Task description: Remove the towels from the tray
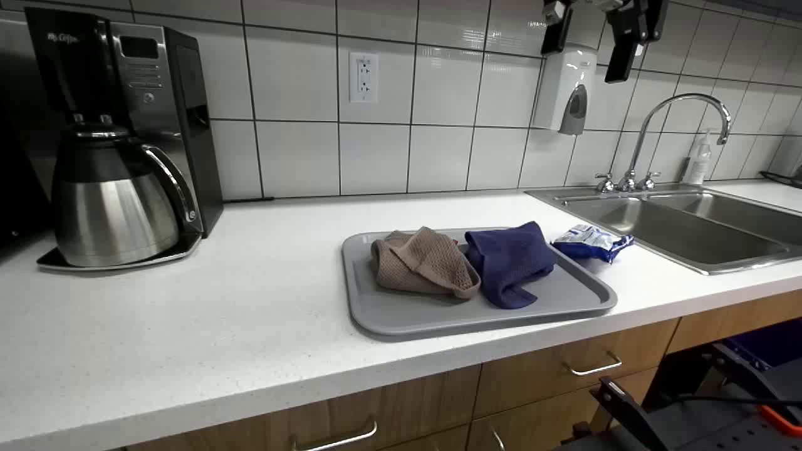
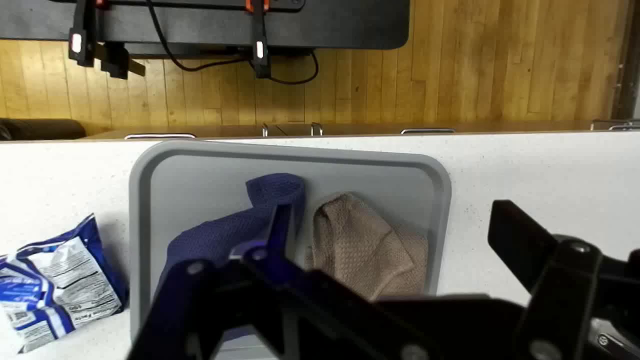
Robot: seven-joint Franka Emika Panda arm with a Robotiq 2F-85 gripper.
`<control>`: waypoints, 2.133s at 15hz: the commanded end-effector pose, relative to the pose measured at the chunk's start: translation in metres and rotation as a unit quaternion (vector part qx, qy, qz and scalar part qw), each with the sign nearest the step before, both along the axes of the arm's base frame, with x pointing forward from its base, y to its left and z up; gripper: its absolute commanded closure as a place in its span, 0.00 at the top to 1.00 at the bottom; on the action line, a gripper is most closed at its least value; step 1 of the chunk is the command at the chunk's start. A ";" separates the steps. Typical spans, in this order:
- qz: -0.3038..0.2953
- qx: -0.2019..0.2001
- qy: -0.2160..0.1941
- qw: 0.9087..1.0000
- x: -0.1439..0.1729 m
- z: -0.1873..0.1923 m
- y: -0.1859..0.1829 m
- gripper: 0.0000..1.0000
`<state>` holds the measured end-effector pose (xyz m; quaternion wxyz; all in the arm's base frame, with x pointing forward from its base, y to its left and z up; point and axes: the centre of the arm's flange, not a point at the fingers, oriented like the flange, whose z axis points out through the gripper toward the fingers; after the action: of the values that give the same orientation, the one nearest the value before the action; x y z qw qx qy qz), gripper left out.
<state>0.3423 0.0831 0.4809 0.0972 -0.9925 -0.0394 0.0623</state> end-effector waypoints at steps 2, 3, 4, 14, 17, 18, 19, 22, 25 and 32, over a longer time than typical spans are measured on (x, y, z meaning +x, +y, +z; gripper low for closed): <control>0.001 -0.002 0.000 1.000 0.001 -0.001 0.002 1.00; 0.000 -0.005 -0.003 1.000 0.002 -0.002 0.006 1.00; -0.001 -0.006 -0.006 1.000 0.004 -0.002 0.009 1.00; -0.002 -0.027 -0.071 0.997 0.023 -0.014 0.060 1.00; -0.008 -0.035 -0.082 0.996 0.027 -0.021 0.076 1.00; -0.013 -0.039 -0.085 0.996 0.029 -0.023 0.082 1.00; -0.017 -0.042 -0.087 0.995 0.030 -0.027 0.086 1.00; -0.033 -0.049 -0.089 0.994 0.035 -0.038 0.099 1.00; -0.052 -0.056 -0.086 0.993 0.039 -0.052 0.108 1.00; -0.082 -0.067 -0.081 0.991 0.054 -0.084 0.114 1.00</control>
<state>0.3857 0.1909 0.4084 0.0412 -0.9987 0.0246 -0.0195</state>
